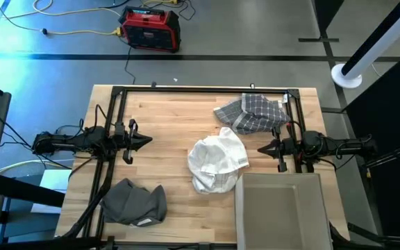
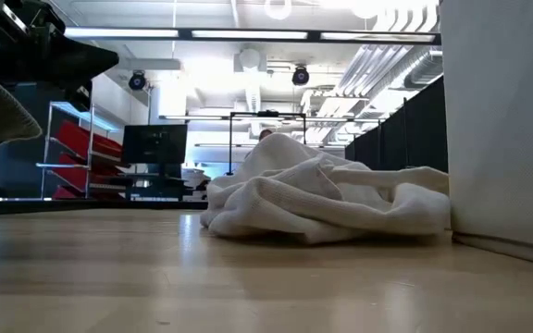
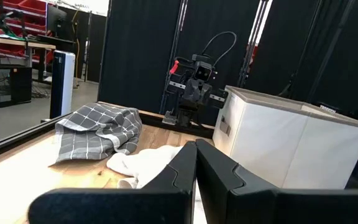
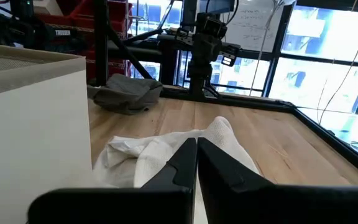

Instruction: Fold towel

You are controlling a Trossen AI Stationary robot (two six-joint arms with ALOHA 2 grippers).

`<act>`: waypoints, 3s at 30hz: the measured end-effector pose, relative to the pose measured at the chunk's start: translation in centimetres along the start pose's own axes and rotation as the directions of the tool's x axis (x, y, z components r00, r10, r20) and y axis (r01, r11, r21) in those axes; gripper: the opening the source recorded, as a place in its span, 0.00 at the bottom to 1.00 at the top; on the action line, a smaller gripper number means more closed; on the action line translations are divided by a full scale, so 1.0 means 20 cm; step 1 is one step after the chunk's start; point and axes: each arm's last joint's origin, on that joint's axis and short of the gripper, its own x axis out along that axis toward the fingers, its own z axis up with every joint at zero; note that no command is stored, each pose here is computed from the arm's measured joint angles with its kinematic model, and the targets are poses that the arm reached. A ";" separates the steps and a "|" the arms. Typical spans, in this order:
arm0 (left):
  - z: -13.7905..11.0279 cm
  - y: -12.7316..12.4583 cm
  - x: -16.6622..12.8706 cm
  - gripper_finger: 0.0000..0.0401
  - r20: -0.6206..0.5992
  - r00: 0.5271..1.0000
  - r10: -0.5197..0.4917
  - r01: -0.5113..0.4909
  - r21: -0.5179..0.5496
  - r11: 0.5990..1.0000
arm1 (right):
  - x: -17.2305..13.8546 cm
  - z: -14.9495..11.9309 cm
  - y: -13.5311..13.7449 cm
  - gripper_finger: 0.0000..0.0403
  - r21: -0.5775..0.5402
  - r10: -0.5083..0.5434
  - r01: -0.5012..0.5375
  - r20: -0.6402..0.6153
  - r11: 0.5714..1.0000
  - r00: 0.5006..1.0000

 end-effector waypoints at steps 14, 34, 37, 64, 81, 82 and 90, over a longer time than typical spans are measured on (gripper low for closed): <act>0.00 0.00 0.00 0.00 0.000 1.000 0.000 0.000 0.000 1.000 | 0.00 0.01 -0.01 0.00 -0.021 -0.048 0.048 0.007 0.999 0.999; 0.21 -0.03 -0.01 0.00 0.216 0.976 0.011 0.003 -0.063 0.998 | -0.29 0.85 -0.10 0.00 0.192 -0.160 0.112 0.257 0.975 0.953; 0.30 -0.04 0.00 0.00 0.229 0.973 0.035 -0.021 -0.061 0.998 | -0.30 1.01 -0.12 0.00 0.149 -0.167 0.133 0.238 0.980 0.957; 1.13 -0.28 0.60 0.00 0.046 0.997 0.061 -0.062 0.023 0.998 | -0.07 1.42 -0.17 0.00 0.096 -0.105 0.096 0.101 0.991 0.989; 0.90 -0.35 1.08 0.00 0.148 0.978 -0.148 0.150 -0.006 0.989 | -0.07 1.39 -0.17 0.00 0.123 -0.117 0.112 0.029 0.986 0.993; 0.87 -0.35 1.12 0.00 0.143 0.978 -0.149 0.151 -0.004 0.988 | -0.07 1.38 -0.17 0.00 0.111 -0.124 0.121 0.015 0.986 0.992; 0.70 -0.43 1.41 0.01 0.027 0.968 -0.251 0.245 0.136 0.960 | -0.08 1.30 -0.16 0.00 0.120 -0.133 0.152 -0.154 0.981 0.979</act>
